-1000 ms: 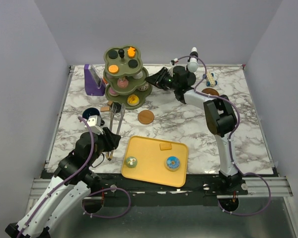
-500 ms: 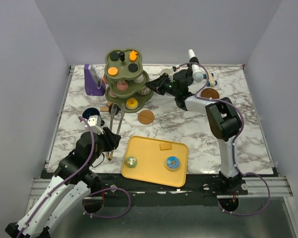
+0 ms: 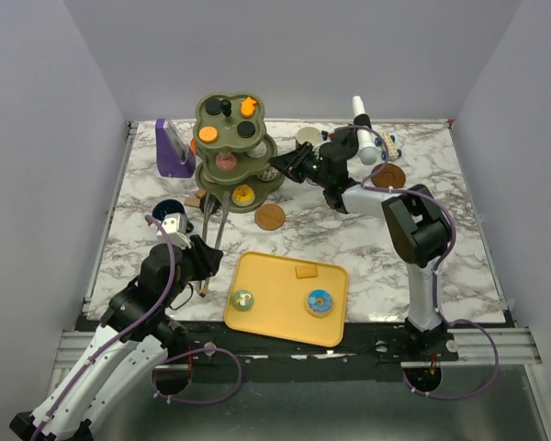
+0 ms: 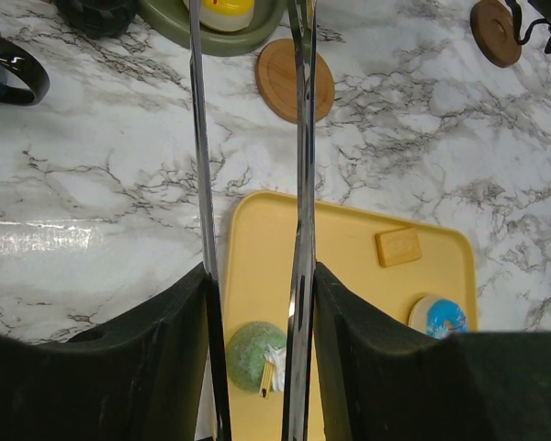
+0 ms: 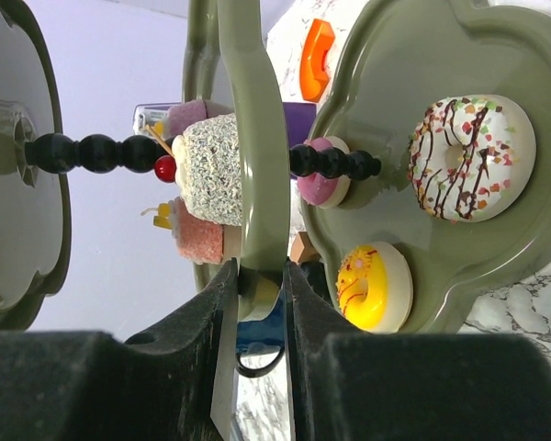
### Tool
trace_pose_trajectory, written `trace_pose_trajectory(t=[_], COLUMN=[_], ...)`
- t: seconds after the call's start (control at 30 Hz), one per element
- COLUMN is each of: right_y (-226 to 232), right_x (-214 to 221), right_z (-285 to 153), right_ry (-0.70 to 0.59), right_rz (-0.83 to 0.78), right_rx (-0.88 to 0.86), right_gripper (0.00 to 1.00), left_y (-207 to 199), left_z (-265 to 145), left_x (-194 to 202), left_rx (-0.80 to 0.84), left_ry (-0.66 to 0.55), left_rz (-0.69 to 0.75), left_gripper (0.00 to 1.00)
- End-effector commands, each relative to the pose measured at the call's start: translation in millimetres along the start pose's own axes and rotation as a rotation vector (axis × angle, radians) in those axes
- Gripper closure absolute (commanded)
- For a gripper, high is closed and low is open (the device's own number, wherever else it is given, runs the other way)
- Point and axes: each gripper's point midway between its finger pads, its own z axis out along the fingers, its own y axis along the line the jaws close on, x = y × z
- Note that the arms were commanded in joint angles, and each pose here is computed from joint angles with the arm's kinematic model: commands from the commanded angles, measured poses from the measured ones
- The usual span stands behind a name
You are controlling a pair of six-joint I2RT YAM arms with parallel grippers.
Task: Serve the afternoon tea
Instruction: Adjust the desert table at the center of the board.
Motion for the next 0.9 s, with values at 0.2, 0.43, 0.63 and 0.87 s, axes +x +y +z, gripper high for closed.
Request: trace_pose_trajectory(t=[0.2,0.43,0.63,0.87], right_y=[13.4,10.4,11.0,12.9], right_x=[6.9,-2.2,-6.1,-10.0], right_z=[-1.5,9.7,19.2,21.8], right_ry=[0.032,0.066,0.102,0.108], right_rz=[-0.023,-0.051,-0.071,-0.090], right_rx=[0.006,0.013,0.004,0.009], right_gripper=[0.71,0.67,0.62,0.45], left_y=[-4.0,-3.5,-4.0,-3.4], left_z=[-4.3,-3.8,-2.6,-2.4], left_x=[-11.8,-11.4,-11.3,-11.8], left_rx=[0.012,0.010,0.010,0.007], left_ry=[-0.048,-0.047,-0.045,-0.047], left_rz=[-0.011,-0.010,-0.006,-0.003], left_gripper=[0.49,0.49,0.49,0.49])
